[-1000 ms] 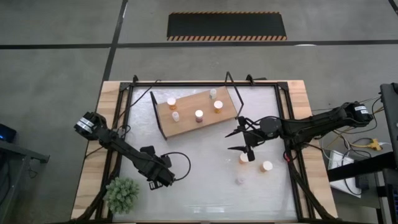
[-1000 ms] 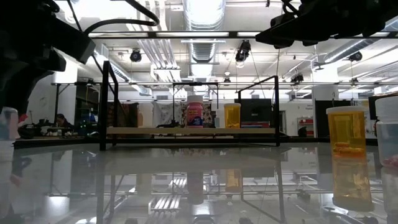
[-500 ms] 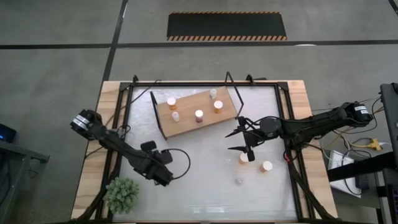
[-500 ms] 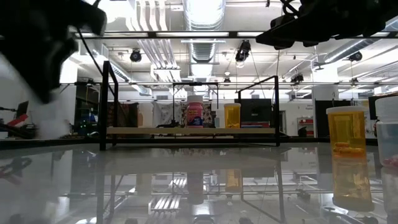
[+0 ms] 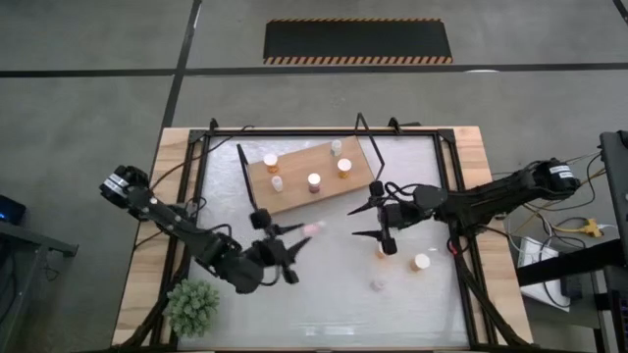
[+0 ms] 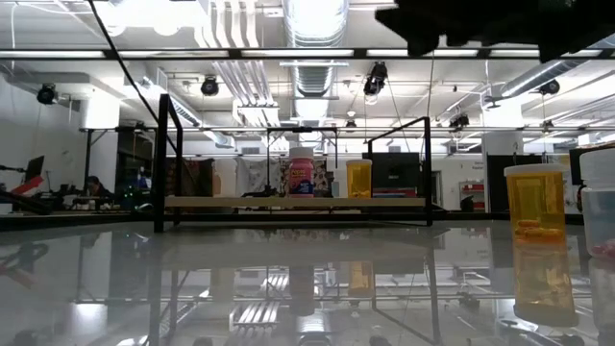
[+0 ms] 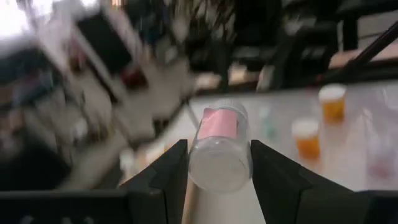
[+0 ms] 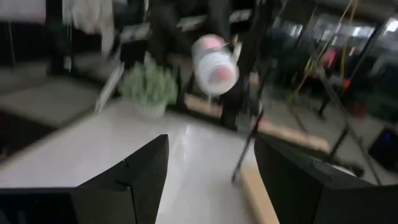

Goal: Pick and place medicine bottles onto shelf by color
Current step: Put the small pink pill bottle on the shelf

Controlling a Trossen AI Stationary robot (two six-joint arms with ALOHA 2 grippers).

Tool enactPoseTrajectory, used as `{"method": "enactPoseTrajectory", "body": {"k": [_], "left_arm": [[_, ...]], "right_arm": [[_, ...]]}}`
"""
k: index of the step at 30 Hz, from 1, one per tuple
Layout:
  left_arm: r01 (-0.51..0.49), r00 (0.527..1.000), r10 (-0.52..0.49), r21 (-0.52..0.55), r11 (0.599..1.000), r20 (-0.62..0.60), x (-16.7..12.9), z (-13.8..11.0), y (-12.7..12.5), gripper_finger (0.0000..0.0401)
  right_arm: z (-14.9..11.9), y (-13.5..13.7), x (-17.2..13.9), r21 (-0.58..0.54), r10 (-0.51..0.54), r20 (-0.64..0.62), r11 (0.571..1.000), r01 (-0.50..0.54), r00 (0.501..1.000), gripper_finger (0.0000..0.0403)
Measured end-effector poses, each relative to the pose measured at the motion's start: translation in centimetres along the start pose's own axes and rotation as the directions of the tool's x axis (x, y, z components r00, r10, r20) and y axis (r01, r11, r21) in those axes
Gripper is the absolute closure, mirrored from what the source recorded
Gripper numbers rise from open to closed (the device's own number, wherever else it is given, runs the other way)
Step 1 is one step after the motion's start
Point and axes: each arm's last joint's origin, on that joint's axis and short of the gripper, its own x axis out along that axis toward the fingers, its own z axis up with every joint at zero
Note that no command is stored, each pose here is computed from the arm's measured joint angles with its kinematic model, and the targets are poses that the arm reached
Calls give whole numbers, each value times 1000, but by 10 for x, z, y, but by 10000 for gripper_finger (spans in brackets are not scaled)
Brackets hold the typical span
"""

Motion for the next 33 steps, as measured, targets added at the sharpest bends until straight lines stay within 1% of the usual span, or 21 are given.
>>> {"method": "enactPoseTrajectory", "body": {"k": [2,4,6,9,14,17,23,28,33], "left_arm": [[1,996,-7,63,998,91,3,5,-6,267],[16,983,-33,97,995,180,3,8,-7,267],[35,963,-62,104,994,262,2,8,-6,267],[49,944,-85,121,991,319,2,1,-4,267],[92,924,-131,123,988,359,10,-9,1,267],[88,926,-127,124,988,356,14,-12,4,267],[85,925,-127,131,988,357,15,-14,6,267],[53,925,-99,132,990,367,16,-13,8,267],[-7,936,-47,154,988,348,17,-13,10,267]], "right_arm": [[1,1,7,1,5,80,1000,-6,997,175],[0,1,13,-1,7,163,1000,-7,987,175],[0,1,18,17,-9,236,1000,5,972,175],[1,0,26,18,-18,303,1000,13,953,175],[9,-4,45,25,-5,339,1000,-4,941,175],[12,-5,52,13,40,341,999,-47,939,175],[16,-6,55,7,52,356,998,-58,933,175],[22,-8,52,15,26,361,999,-34,932,175],[29,-9,46,17,41,335,999,-49,941,175]]}}
